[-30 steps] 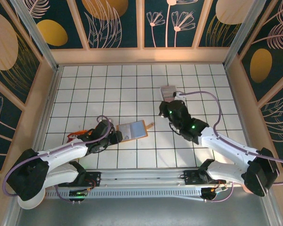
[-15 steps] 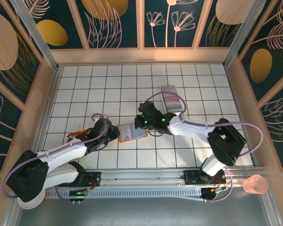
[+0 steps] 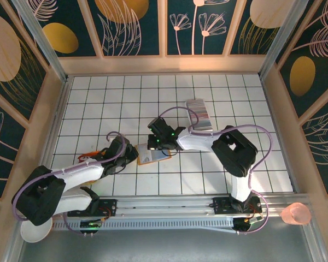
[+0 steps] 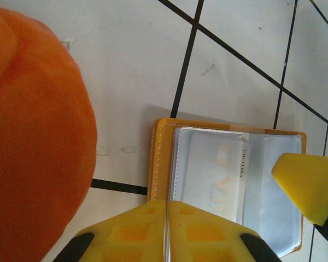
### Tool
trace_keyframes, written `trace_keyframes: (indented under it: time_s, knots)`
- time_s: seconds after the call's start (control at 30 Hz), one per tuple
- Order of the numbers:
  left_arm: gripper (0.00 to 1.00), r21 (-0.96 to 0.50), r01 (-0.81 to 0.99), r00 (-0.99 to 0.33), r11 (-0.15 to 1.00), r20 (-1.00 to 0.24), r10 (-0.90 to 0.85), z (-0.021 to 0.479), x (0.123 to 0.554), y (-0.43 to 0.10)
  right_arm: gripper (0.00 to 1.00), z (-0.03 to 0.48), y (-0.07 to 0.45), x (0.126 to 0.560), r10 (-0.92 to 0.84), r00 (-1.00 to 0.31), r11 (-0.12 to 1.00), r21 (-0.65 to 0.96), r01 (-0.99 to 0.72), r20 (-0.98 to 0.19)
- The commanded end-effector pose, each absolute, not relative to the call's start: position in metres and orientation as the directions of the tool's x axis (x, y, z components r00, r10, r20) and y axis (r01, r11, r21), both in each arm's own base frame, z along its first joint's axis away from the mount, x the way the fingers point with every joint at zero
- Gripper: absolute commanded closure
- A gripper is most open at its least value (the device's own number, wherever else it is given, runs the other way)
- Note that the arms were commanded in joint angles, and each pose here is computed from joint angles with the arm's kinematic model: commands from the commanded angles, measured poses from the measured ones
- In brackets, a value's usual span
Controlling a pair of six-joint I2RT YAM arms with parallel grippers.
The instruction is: Put the credit cards into the card holder
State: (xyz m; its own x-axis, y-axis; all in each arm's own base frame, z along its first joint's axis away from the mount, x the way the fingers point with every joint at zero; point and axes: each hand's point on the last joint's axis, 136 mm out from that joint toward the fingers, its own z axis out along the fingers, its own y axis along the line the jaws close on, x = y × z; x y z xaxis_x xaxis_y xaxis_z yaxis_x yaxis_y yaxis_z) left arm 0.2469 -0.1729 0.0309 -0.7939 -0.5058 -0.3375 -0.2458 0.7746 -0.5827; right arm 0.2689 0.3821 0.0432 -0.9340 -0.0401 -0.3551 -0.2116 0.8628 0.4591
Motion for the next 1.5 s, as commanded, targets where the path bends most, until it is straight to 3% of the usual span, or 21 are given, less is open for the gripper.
trace_keyframes:
  time_s: [0.0, 0.3, 0.97, 1.33, 1.47]
  knots:
    - [0.88, -0.576, -0.270, -0.774, 0.772, -0.348, -0.530, 0.026, 0.249, -0.166, 1.00, 0.032, 0.378, 0.270, -0.032, -0.941, 0.888, 0.422, -0.181, -0.336]
    - [0.90, -0.570, -0.264, -0.792, 0.778, -0.333, -0.512, 0.017, 0.246, -0.169, 1.00, 0.011, 0.368, 0.268, -0.035, -0.951, 0.922, 0.357, -0.149, -0.307]
    - [0.93, -0.566, -0.239, -0.842, 0.789, -0.283, -0.459, 0.000, 0.245, -0.184, 1.00, 0.021, 0.399, 0.253, -0.062, -0.947, 0.883, 0.426, -0.200, -0.316]
    - [0.88, -0.567, -0.174, -0.861, 0.805, -0.309, -0.404, 0.011, 0.244, -0.188, 1.00, 0.064, 0.397, 0.249, -0.020, -0.911, 0.834, 0.496, -0.243, -0.413]
    - [0.81, -0.574, -0.146, -0.869, 0.806, -0.315, -0.382, 0.016, 0.240, -0.189, 1.00, 0.074, 0.375, 0.249, 0.025, -0.895, 0.858, 0.470, -0.210, -0.446]
